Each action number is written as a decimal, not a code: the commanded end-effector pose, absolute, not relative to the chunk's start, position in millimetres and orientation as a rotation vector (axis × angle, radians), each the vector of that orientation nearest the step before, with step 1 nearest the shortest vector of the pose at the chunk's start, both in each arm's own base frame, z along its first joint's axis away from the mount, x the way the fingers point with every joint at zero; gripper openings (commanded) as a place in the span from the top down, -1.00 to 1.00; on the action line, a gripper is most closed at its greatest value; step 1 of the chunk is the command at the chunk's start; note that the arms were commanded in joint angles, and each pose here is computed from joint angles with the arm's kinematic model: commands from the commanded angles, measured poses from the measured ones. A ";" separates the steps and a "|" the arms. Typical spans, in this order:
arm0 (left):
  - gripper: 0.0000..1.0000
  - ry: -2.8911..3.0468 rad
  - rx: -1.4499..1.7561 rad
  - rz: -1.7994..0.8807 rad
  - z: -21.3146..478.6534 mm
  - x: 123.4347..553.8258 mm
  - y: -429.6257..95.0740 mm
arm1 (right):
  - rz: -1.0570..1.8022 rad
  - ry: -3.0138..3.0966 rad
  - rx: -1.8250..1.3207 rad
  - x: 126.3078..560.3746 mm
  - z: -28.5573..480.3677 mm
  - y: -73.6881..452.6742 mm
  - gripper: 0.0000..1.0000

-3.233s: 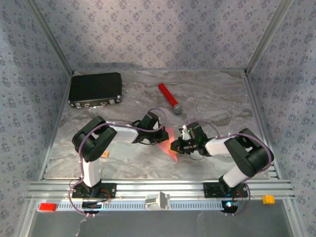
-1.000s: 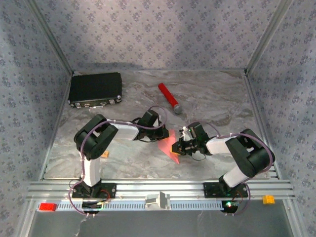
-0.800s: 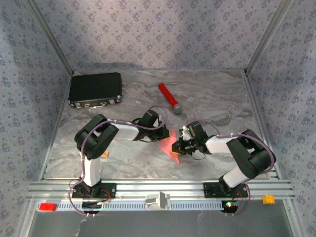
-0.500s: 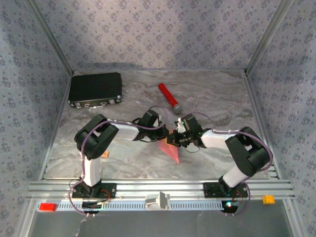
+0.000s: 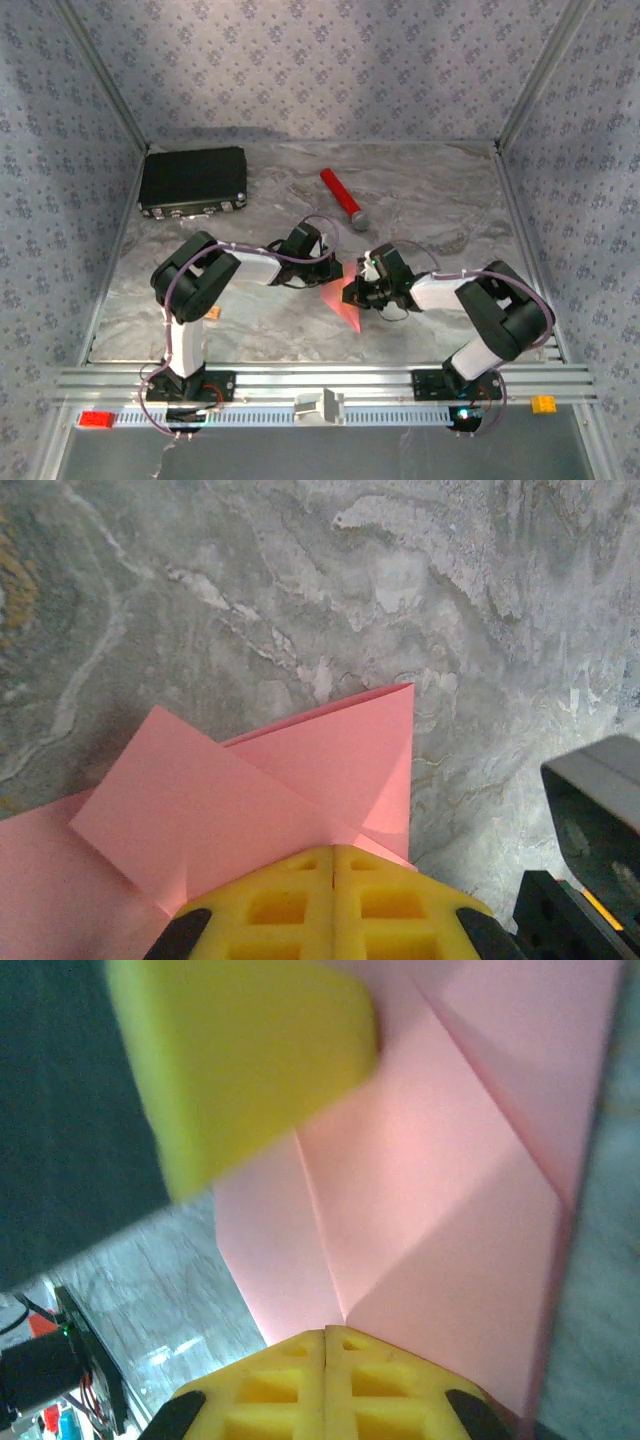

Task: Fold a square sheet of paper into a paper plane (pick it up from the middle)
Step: Fourth fold the wing at the center of the table.

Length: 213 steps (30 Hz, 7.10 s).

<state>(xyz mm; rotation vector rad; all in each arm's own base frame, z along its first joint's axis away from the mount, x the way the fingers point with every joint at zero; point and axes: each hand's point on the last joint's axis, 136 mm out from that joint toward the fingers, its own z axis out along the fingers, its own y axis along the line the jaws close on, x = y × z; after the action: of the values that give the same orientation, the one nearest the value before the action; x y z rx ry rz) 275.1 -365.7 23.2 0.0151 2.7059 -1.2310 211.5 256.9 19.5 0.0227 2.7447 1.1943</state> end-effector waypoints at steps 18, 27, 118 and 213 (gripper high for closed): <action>1.00 2.814 -0.077 -1.083 -14.4 269.0 -339.3 | 1.235 2.695 -0.002 185.2 62.4 254.1 0.86; 1.00 2.815 -0.073 -1.082 -13.5 268.2 -338.8 | 1.161 2.844 0.043 162.7 11.2 244.8 0.83; 1.00 2.759 -0.116 -1.054 3.3 312.7 -322.5 | 1.057 2.896 0.222 157.5 -17.3 201.7 0.99; 1.00 2.776 0.102 -1.161 11.3 266.0 -375.5 | 1.201 2.759 0.186 176.0 33.9 212.8 0.85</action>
<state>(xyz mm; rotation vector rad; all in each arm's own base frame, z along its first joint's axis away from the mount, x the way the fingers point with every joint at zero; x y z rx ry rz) 267.3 -381.8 24.1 0.1231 2.7453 -1.1947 179.6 216.5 27.9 0.1646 2.7440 1.2114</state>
